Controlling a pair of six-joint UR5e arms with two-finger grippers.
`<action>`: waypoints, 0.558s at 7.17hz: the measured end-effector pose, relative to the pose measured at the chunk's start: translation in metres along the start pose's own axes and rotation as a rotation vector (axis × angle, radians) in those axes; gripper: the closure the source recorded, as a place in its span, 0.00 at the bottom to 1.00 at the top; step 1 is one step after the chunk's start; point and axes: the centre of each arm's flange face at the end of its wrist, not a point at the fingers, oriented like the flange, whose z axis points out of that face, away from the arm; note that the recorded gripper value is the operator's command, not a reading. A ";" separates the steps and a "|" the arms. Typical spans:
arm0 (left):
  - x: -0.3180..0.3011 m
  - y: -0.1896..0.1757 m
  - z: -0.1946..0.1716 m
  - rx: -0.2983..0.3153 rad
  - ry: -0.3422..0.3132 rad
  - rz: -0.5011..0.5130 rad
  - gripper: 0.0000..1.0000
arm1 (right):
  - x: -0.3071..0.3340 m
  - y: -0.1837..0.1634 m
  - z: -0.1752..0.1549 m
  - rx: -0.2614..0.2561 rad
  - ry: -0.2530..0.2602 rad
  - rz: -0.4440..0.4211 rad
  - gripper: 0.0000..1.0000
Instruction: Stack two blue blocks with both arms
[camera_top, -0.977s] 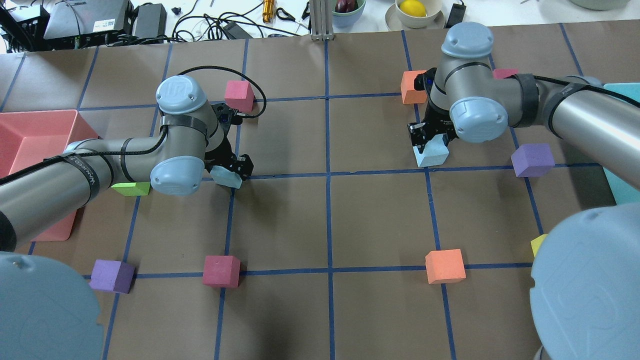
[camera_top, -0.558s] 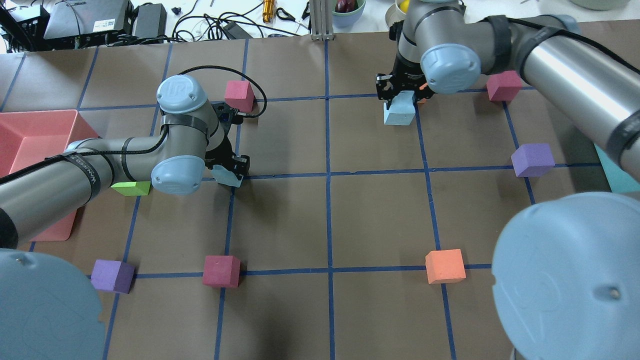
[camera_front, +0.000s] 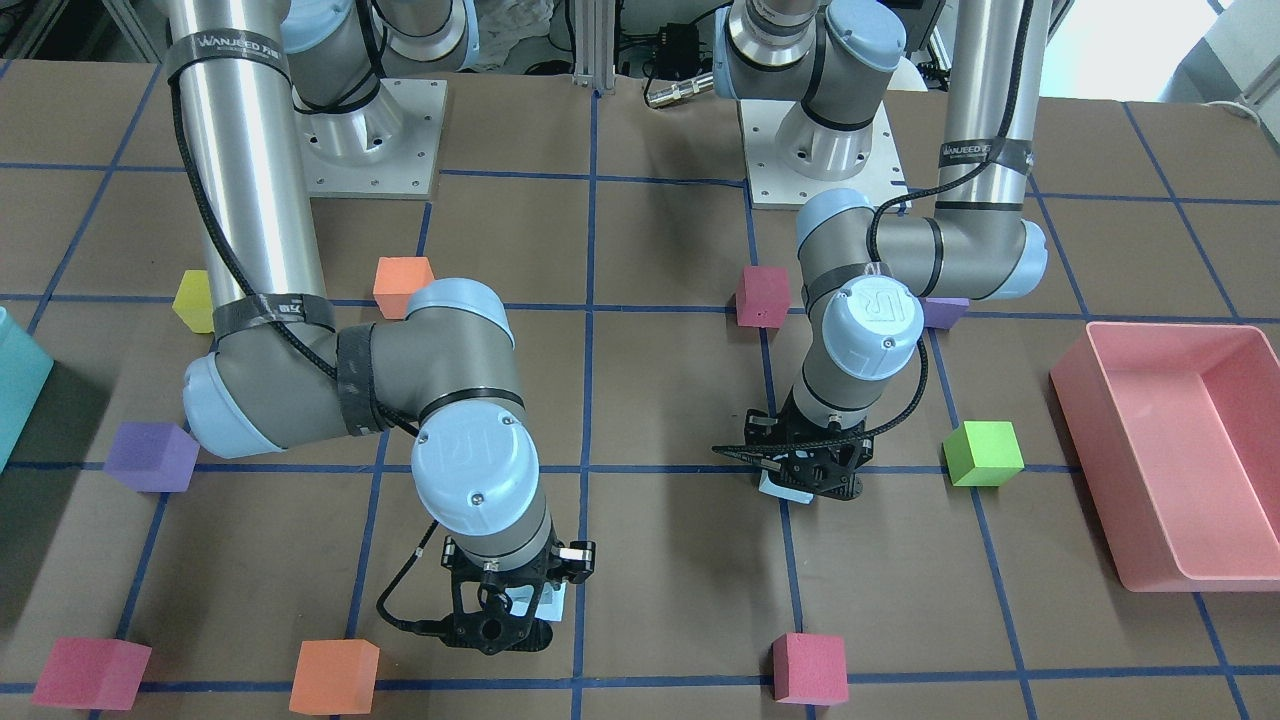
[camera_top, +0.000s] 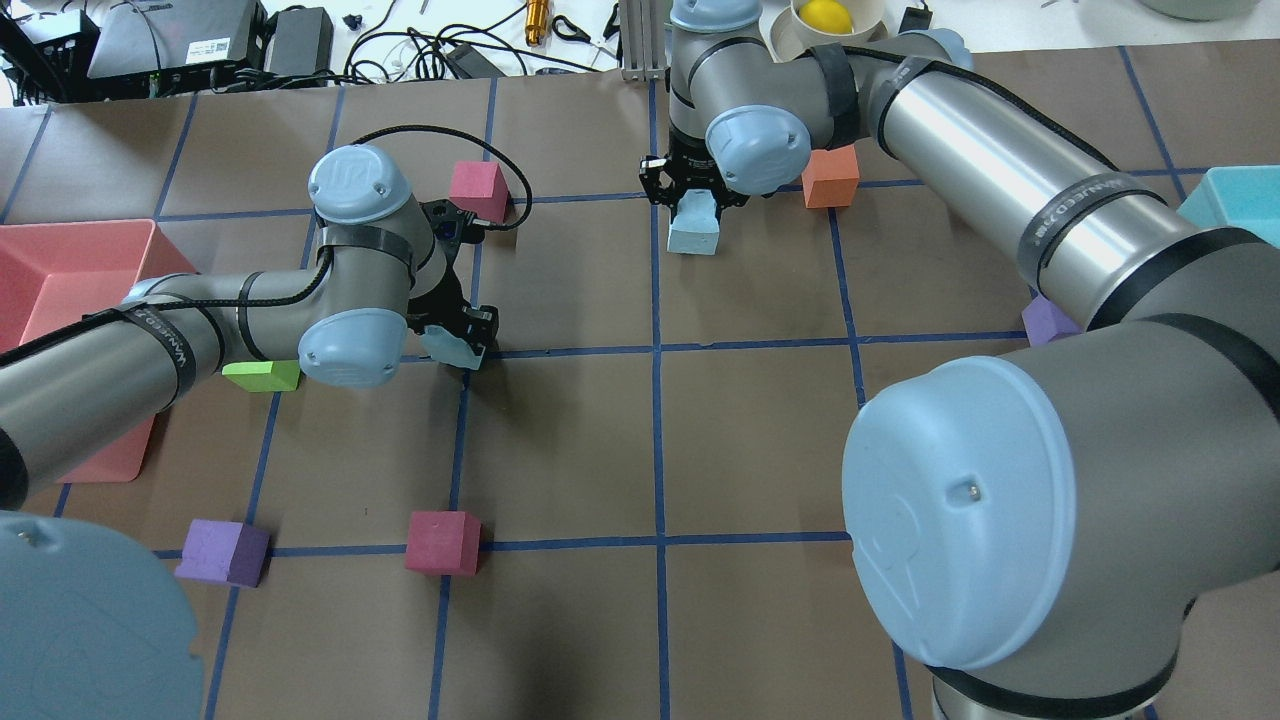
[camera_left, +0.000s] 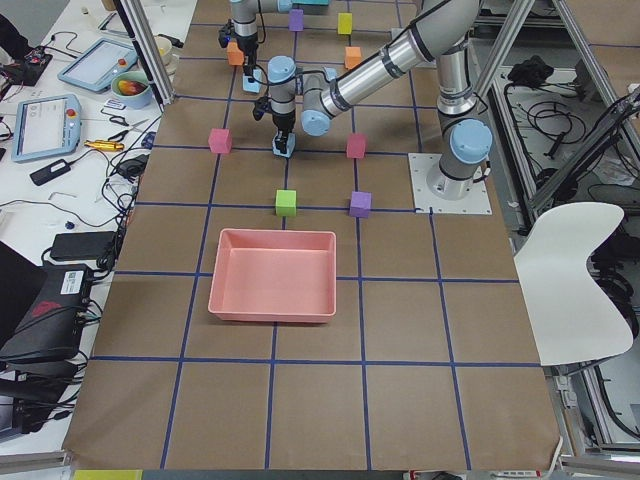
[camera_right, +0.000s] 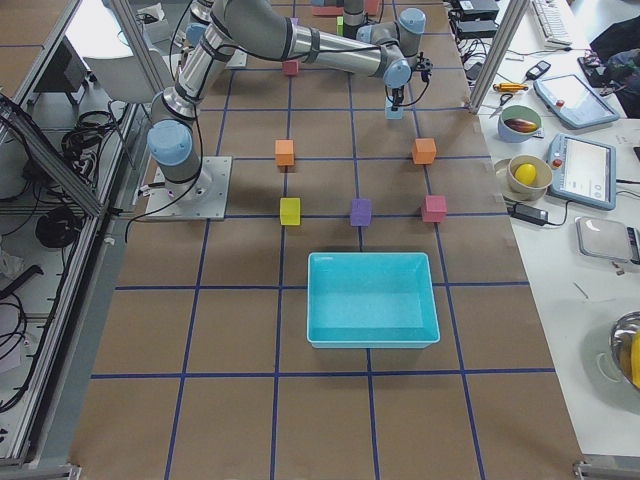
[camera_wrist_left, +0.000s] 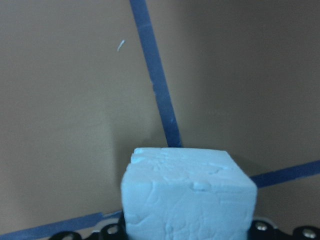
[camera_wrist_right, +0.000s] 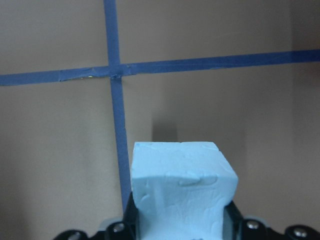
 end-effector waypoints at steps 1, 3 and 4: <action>-0.001 -0.006 -0.007 0.012 -0.004 -0.001 1.00 | -0.009 0.003 0.006 -0.006 0.000 -0.009 1.00; -0.003 -0.030 -0.030 0.028 -0.014 -0.001 1.00 | -0.018 0.006 0.011 -0.011 0.000 -0.019 1.00; -0.004 -0.042 -0.045 0.020 -0.015 0.002 1.00 | -0.019 0.007 0.012 -0.013 -0.001 -0.020 1.00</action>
